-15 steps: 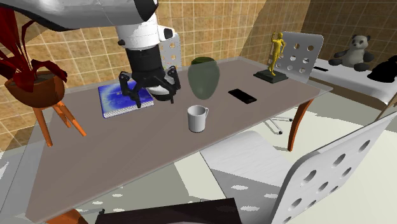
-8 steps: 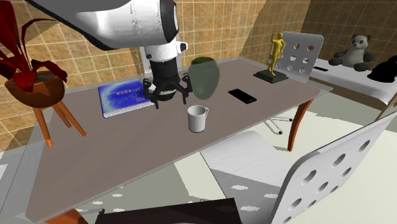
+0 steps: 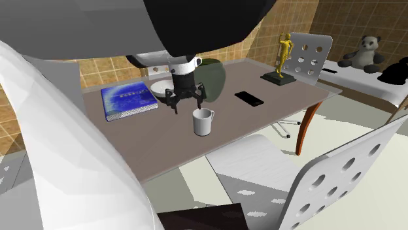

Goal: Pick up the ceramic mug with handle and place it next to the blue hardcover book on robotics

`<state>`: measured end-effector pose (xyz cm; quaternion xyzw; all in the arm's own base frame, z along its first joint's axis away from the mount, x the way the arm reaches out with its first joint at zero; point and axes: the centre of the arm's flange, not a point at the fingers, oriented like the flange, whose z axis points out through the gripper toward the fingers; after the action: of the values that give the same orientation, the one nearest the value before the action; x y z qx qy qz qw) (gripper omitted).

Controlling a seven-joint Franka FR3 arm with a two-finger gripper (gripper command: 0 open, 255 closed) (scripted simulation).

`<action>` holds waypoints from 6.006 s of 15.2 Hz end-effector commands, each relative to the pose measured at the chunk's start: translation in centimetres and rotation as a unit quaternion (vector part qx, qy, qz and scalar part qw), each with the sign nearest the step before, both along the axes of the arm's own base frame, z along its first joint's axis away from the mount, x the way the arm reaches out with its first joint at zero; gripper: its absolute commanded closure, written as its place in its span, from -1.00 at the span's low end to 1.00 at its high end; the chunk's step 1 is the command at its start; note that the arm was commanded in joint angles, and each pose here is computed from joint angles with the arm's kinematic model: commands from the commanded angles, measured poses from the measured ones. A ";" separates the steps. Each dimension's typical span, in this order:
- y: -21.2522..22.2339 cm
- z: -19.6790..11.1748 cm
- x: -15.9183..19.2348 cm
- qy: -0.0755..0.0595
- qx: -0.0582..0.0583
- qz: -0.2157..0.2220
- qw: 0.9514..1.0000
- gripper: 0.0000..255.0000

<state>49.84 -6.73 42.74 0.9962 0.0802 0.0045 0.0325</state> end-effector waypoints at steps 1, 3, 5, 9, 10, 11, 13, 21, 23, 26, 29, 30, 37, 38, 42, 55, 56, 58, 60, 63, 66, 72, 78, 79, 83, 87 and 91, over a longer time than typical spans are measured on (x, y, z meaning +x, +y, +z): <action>-0.9 -1.8 1.8 0.002 -0.002 0.007 1.000 -1.00; -1.8 -3.4 3.8 0.004 -0.003 0.014 1.000 -1.00; -2.0 -4.2 4.2 0.004 -0.003 0.015 1.000 -1.00; -2.2 -6.3 4.2 0.004 -0.003 0.015 1.000 -1.00; -2.2 -6.8 4.2 0.004 -0.003 0.015 1.000 -1.00; -2.3 -7.7 4.2 0.004 -0.003 0.015 1.000 -1.00; -2.3 -7.7 4.2 0.004 -0.003 0.015 1.000 -1.00; -2.3 -7.7 4.2 0.004 -0.003 0.015 1.000 1.00; -2.3 -7.7 4.2 0.004 -0.003 0.015 1.000 1.00; -2.2 -7.7 4.2 0.004 -0.003 0.015 1.000 1.00; -2.3 -7.7 4.2 0.004 -0.003 0.015 1.000 1.00; -2.3 -7.1 4.2 0.004 -0.003 0.015 1.000 1.00; -2.3 -3.4 4.2 0.004 -0.003 0.015 1.000 1.00; -2.3 -2.9 4.2 0.004 -0.003 0.015 1.000 1.00; -2.3 -0.8 4.2 0.004 -0.003 0.015 1.000 1.00; -2.3 6.1 4.2 0.004 -0.003 0.015 1.000 1.00; -2.3 6.6 4.2 0.004 -0.003 0.015 1.000 1.00; -2.3 7.6 4.2 0.004 -0.003 0.015 1.000 1.00; -2.3 8.7 4.2 0.004 -0.003 0.015 1.000 1.00; -1.2 9.6 5.0 0.004 -0.003 0.015 1.000 1.00; 1.9 9.7 7.5 0.004 -0.003 0.015 1.000 1.00; 8.1 9.7 12.4 0.004 -0.003 0.015 1.000 1.00; 14.3 9.8 17.3 0.004 -0.003 0.015 1.000 1.00; 15.3 9.8 18.2 0.004 -0.003 0.015 1.000 1.00; 19.4 9.8 21.5 0.004 -0.003 0.015 1.000 1.00; 19.8 8.2 21.8 0.004 -0.003 0.015 1.000 1.00; 19.8 6.1 21.8 0.004 -0.003 0.015 1.000 1.00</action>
<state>71.66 13.00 49.45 0.9948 0.0957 0.0002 0.0352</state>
